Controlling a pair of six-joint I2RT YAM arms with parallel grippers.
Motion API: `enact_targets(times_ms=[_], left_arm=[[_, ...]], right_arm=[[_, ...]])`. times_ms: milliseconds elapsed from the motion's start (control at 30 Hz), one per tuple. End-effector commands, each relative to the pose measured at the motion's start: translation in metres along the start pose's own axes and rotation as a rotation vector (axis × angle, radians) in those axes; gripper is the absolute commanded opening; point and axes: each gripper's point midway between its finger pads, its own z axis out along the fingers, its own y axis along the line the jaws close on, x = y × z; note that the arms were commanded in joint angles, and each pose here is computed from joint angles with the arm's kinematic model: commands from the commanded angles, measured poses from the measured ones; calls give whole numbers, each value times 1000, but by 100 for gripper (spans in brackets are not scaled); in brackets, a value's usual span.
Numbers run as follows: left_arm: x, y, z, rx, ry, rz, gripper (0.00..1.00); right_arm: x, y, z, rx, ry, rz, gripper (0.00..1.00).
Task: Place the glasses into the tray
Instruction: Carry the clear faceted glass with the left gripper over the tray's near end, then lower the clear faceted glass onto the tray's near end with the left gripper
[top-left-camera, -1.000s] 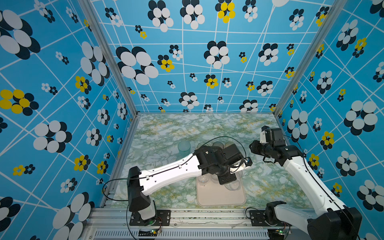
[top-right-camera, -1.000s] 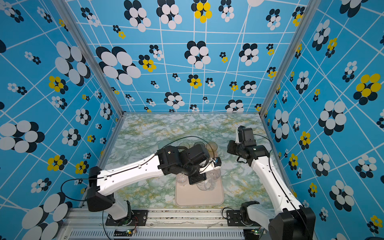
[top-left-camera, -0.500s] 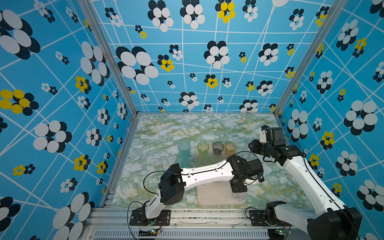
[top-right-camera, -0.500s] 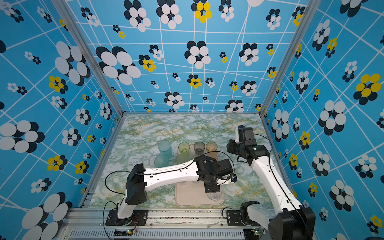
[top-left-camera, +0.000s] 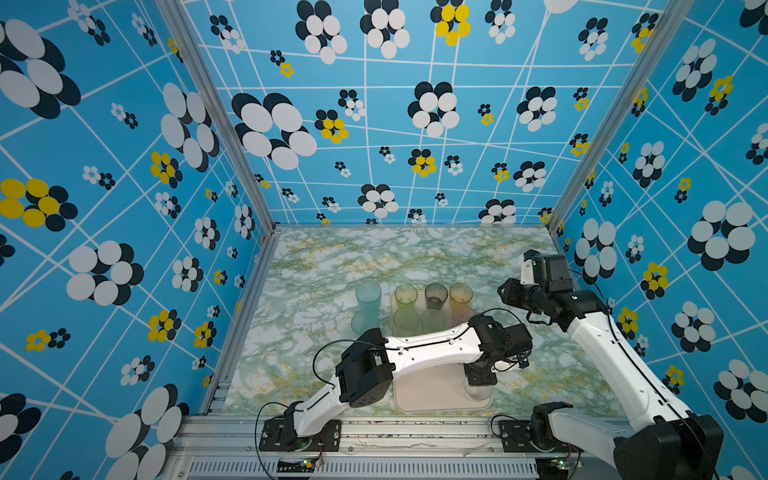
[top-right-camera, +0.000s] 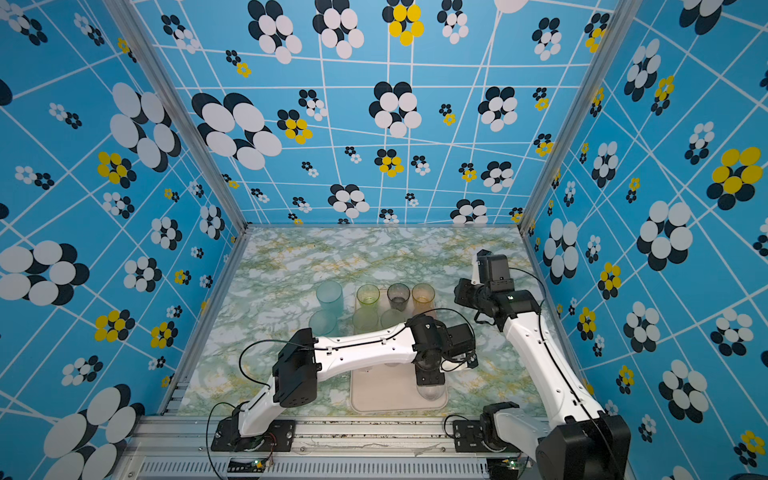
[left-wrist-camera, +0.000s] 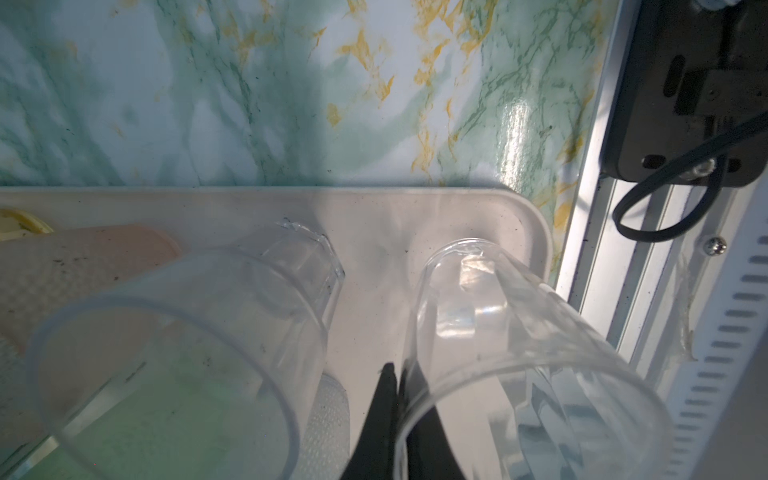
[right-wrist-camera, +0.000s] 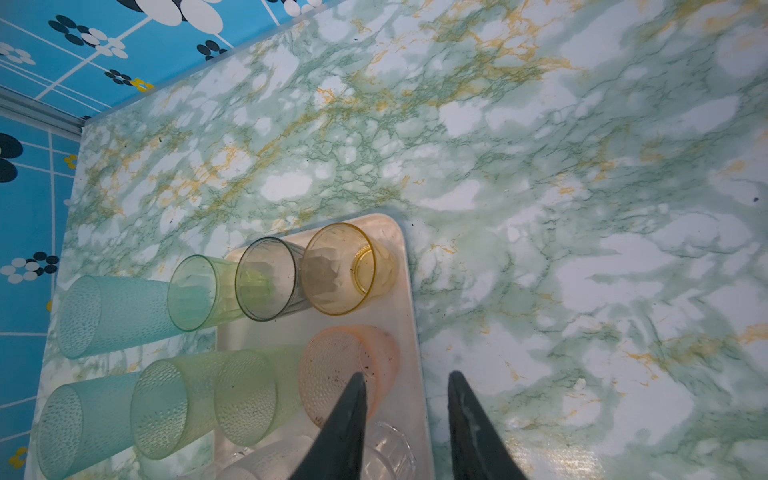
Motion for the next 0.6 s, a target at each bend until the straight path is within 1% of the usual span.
enact_targets(times_ms=[0, 567], left_arm=[[-1, -1, -1, -1, 11, 24, 6], [0, 4, 15, -1, 36, 19, 7]], right_arm=[[1, -1, -2, -12, -10, -14, 35], [4, -2, 5, -16, 4, -11, 35]])
